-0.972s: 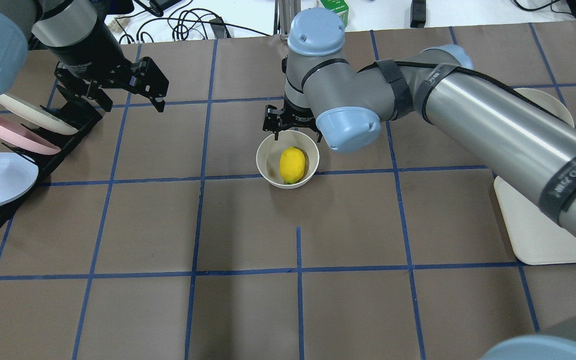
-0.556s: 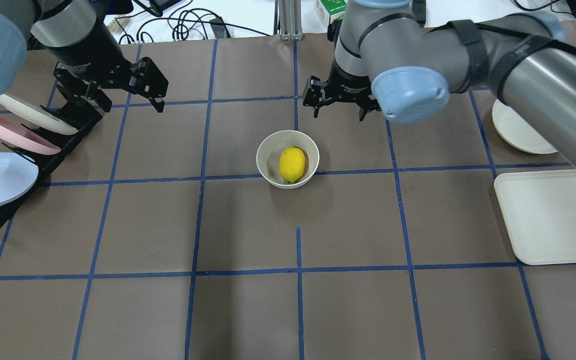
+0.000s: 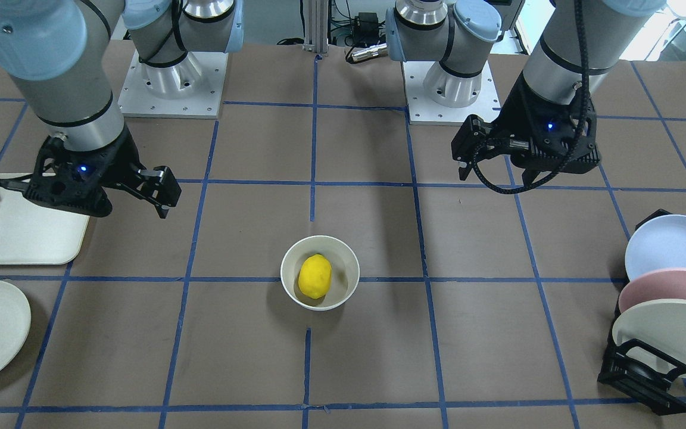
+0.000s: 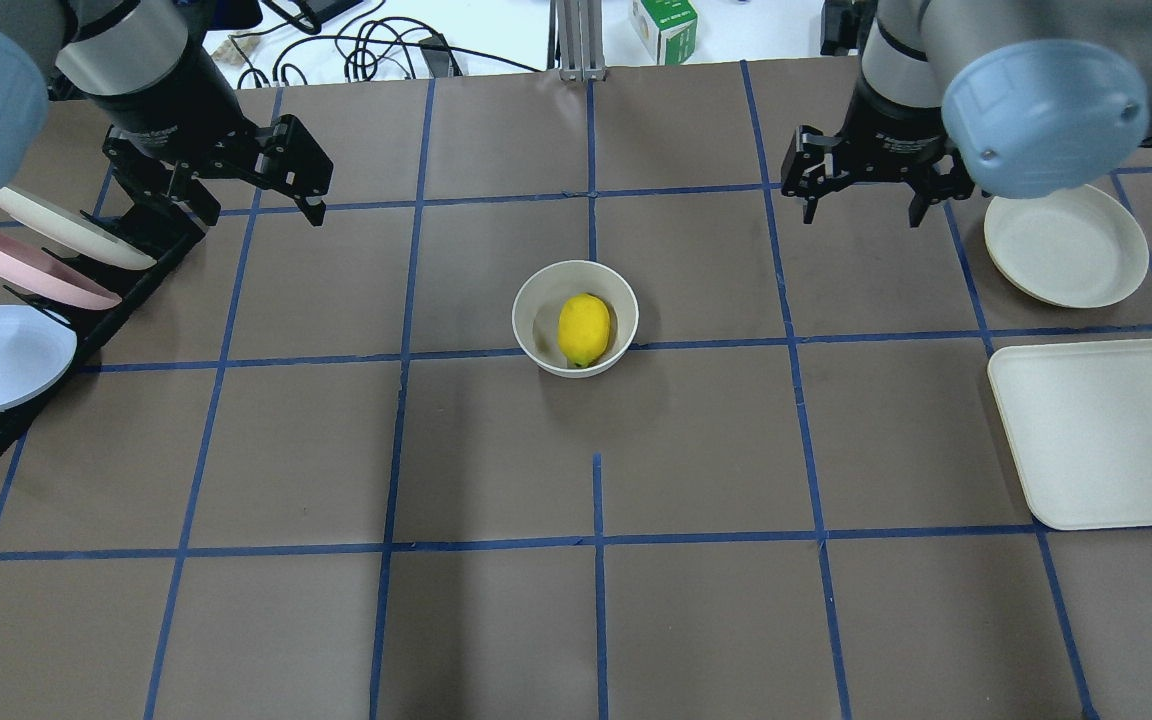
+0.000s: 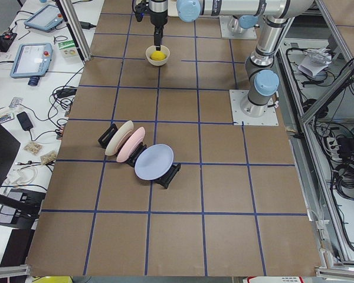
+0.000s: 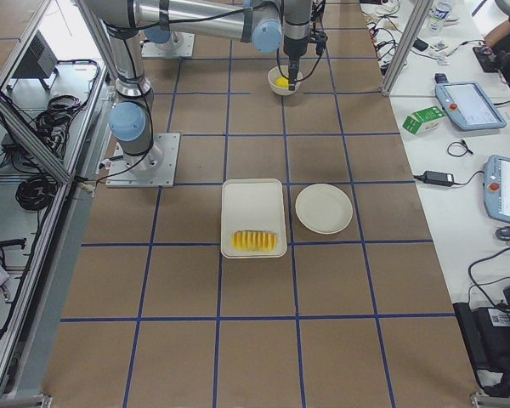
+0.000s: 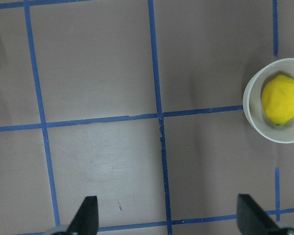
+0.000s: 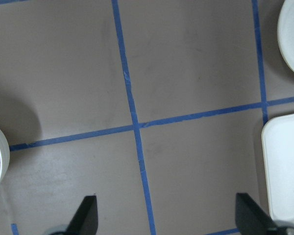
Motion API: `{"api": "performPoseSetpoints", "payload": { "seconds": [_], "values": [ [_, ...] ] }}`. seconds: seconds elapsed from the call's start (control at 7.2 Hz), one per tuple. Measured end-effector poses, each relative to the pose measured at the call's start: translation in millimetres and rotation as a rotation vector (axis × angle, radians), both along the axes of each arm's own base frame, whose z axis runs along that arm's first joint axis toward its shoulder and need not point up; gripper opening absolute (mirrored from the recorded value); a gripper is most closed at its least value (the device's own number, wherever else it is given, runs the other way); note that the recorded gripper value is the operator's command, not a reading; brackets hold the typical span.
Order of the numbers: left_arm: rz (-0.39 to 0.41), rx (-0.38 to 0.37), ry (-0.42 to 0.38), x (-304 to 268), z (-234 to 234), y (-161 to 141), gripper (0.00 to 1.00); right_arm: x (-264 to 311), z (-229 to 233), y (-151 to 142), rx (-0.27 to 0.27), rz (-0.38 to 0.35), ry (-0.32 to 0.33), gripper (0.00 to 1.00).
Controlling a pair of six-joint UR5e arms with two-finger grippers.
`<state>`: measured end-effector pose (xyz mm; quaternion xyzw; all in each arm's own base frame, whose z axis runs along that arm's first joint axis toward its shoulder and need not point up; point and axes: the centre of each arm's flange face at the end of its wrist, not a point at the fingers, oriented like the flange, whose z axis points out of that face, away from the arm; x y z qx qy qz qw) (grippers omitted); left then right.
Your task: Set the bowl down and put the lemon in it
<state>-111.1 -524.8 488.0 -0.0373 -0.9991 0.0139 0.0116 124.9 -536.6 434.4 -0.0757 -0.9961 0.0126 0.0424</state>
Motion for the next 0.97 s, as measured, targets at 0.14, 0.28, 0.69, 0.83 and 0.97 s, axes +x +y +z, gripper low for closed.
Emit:
{"api": "performPoseSetpoints", "payload": {
  "seconds": [0.14,0.28,0.69,0.83,0.97],
  "values": [
    [0.001,0.001,0.0,0,0,0,1.0,-5,18,14,-0.003,-0.002,0.002,1.0],
    [0.002,0.004,0.0,1,1,0,1.0,-4,37,29,-0.017,0.001,-0.017,1.0],
    [0.003,0.001,0.0,2,3,-1,1.0,8,60,50,-0.038,0.01,-0.108,1.0],
    [0.003,0.004,0.0,2,2,-1,1.0,9,59,52,-0.03,0.01,-0.113,1.0],
    [0.003,0.005,0.001,2,0,-1,1.0,9,59,52,-0.027,0.009,-0.116,1.0]
  ]
}}
